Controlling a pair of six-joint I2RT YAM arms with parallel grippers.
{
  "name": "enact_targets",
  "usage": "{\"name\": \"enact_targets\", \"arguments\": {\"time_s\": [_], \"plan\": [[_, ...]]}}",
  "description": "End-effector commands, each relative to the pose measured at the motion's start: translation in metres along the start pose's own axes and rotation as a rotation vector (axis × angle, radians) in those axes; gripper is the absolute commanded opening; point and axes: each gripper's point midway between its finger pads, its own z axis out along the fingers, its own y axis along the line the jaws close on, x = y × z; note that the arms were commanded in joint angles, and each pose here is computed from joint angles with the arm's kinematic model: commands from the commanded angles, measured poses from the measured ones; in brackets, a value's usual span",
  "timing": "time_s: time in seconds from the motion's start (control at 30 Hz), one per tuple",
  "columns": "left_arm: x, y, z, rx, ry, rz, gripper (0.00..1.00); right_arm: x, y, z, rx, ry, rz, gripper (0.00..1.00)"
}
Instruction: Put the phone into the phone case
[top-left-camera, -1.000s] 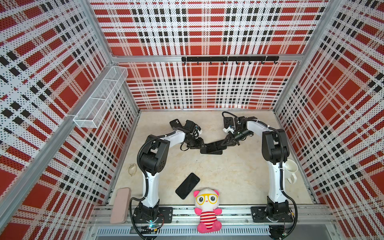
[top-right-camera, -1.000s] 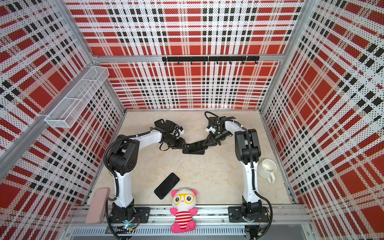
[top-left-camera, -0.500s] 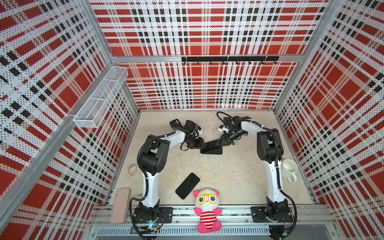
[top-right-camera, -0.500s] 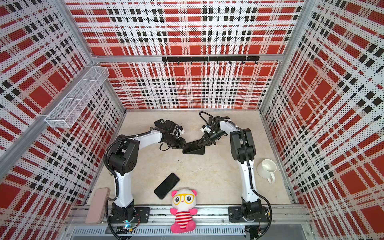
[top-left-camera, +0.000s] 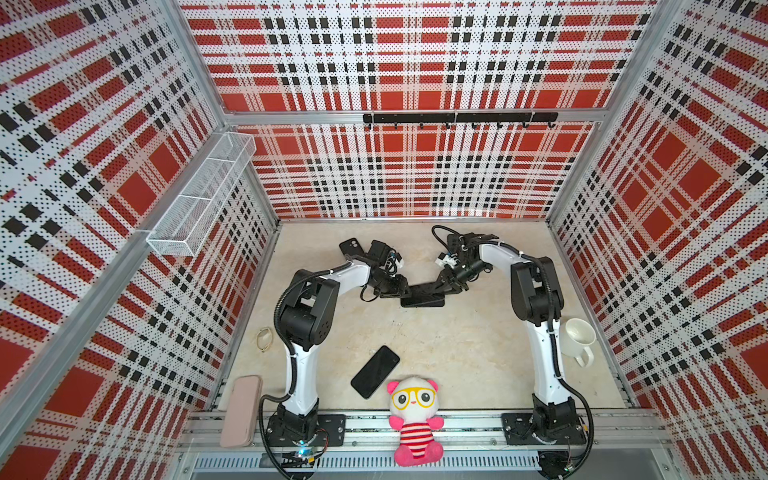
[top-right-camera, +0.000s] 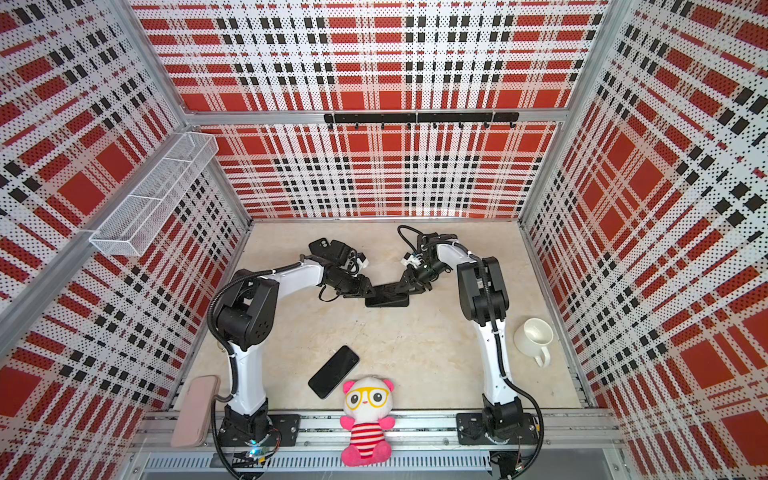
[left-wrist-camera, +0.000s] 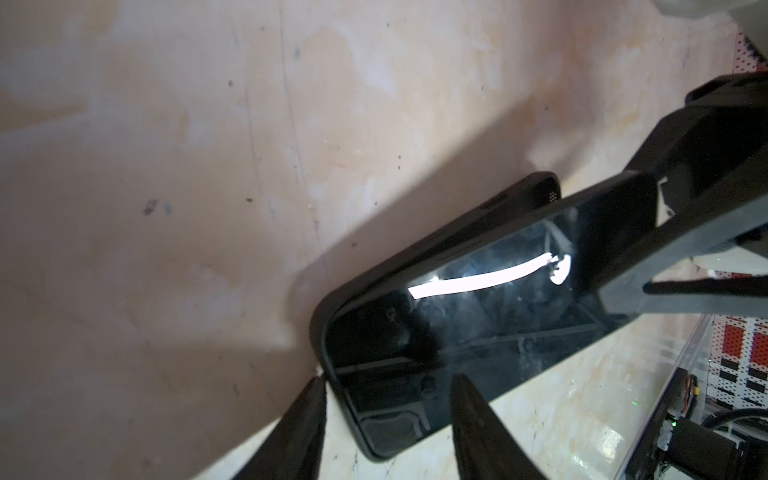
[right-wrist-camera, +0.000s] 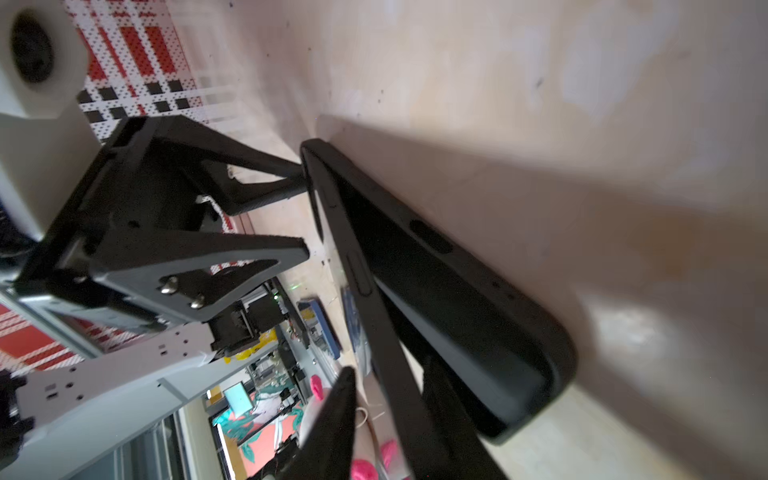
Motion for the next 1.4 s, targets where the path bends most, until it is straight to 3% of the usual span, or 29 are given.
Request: {"name": "enact_targets", "arguments": {"time_s": [0.0, 0.3, 0.57, 0.67, 0.83, 0.87, 0.9, 0.93, 1.07, 1.23, 1.37], "plan": [[0.004, 0.004, 0.005, -0.021, 0.010, 0.009, 0.50, -0.007, 0.006, -0.007, 0.059, -0.026, -0.049, 0.37], [0.004, 0.012, 0.004, -0.066, 0.010, 0.010, 0.49, -0.011, 0.012, -0.038, 0.215, -0.078, -0.075, 0.55], [0.003, 0.011, 0.003, -0.070, 0.006, 0.015, 0.48, -0.012, 0.012, -0.063, 0.345, -0.161, -0.101, 0.59], [0.003, 0.010, 0.002, -0.071, 0.003, 0.018, 0.48, -0.019, 0.014, -0.089, 0.450, -0.316, -0.134, 0.59], [0.001, 0.010, 0.000, -0.078, -0.003, 0.025, 0.48, -0.015, 0.034, -0.150, 0.547, -0.722, -0.186, 0.62], [0.001, 0.010, 0.000, -0.081, -0.004, 0.028, 0.48, -0.012, 0.039, -0.159, 0.542, -0.786, -0.189, 0.64], [0.000, 0.009, -0.001, -0.083, -0.008, 0.032, 0.48, -0.007, 0.042, -0.164, 0.534, -0.833, -0.189, 0.73], [-0.001, 0.008, -0.002, -0.088, -0.012, 0.036, 0.49, -0.003, 0.043, -0.165, 0.521, -0.847, -0.188, 0.88], [-0.004, 0.007, -0.004, -0.101, -0.028, 0.041, 0.52, 0.008, 0.041, -0.139, 0.429, -0.772, -0.150, 1.00], [-0.007, 0.006, -0.006, -0.115, -0.051, 0.047, 0.57, 0.020, 0.033, -0.107, 0.478, -0.725, -0.161, 1.00], [-0.011, 0.010, -0.008, -0.142, -0.083, 0.048, 0.69, 0.024, 0.014, -0.093, 0.536, -0.667, -0.127, 0.98]]}}
